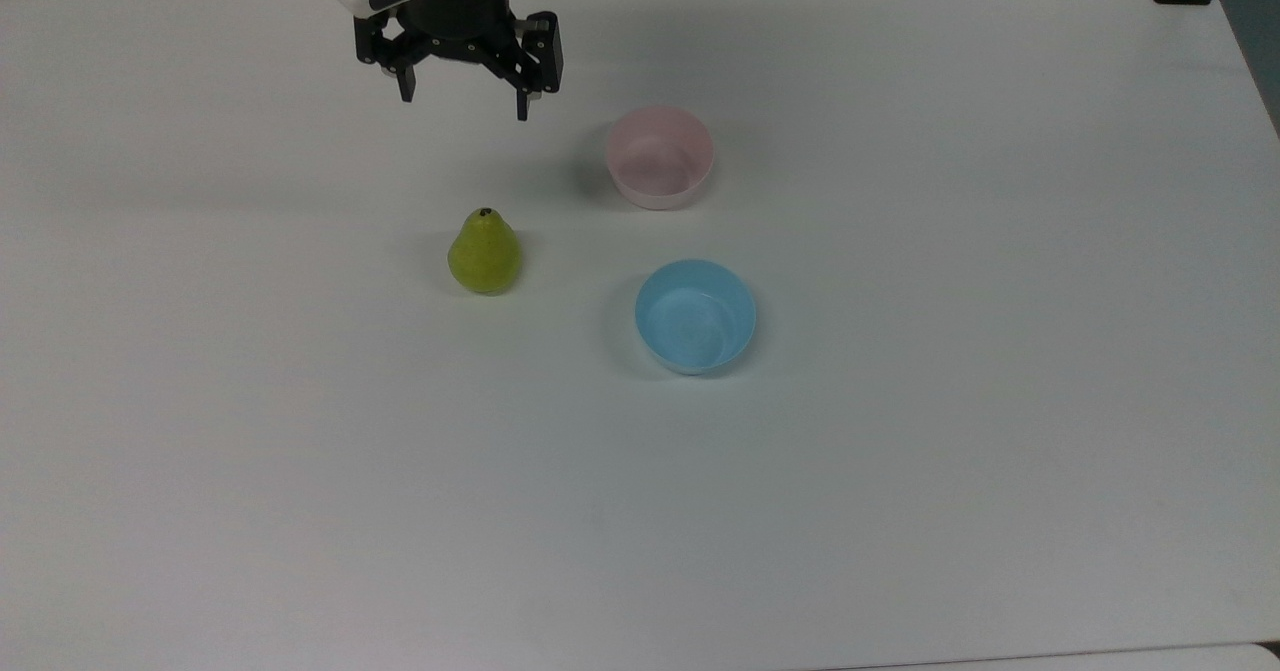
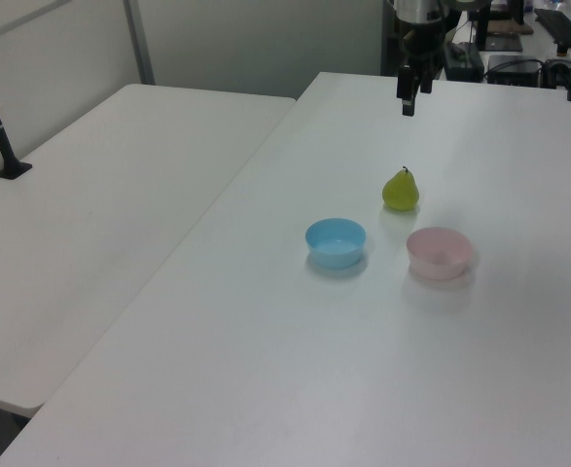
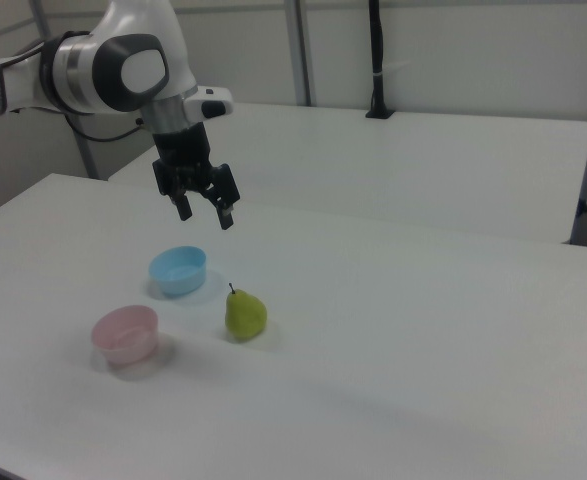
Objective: Place the pear in the bowl
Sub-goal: 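Move the open gripper down over the yellow-green pear, then close the gripper around the pear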
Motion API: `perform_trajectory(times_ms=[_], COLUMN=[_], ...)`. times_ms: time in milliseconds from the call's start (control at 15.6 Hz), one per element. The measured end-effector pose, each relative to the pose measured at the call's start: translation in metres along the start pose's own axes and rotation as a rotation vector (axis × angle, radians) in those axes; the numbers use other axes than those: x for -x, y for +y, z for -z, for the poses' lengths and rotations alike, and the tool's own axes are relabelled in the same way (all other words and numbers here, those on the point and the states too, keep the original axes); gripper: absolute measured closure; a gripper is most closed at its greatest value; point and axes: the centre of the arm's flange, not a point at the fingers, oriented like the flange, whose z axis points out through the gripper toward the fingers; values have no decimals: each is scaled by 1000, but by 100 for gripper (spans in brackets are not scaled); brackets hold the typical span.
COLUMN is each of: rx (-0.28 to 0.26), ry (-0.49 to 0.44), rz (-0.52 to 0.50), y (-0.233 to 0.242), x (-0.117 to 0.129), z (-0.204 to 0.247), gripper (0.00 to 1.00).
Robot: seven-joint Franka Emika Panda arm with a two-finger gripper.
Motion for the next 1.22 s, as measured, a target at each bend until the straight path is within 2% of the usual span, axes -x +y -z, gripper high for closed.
perform_trajectory(times_ms=[64,129,257,450,707,965,1222], rx=[3,-39,-79,-86,-71,-43,21], ry=[-31,-50,-52,-61,-48,-79,-129], rz=[7,43,63,63,92,111,154], y=[0,3,22,34,12,-5,-20], x=[4,6,6,4,-14,-35,-44], z=[-4,-5,-6,-13,-42,-100,-151], gripper=[0,0,0,0,0,0,0])
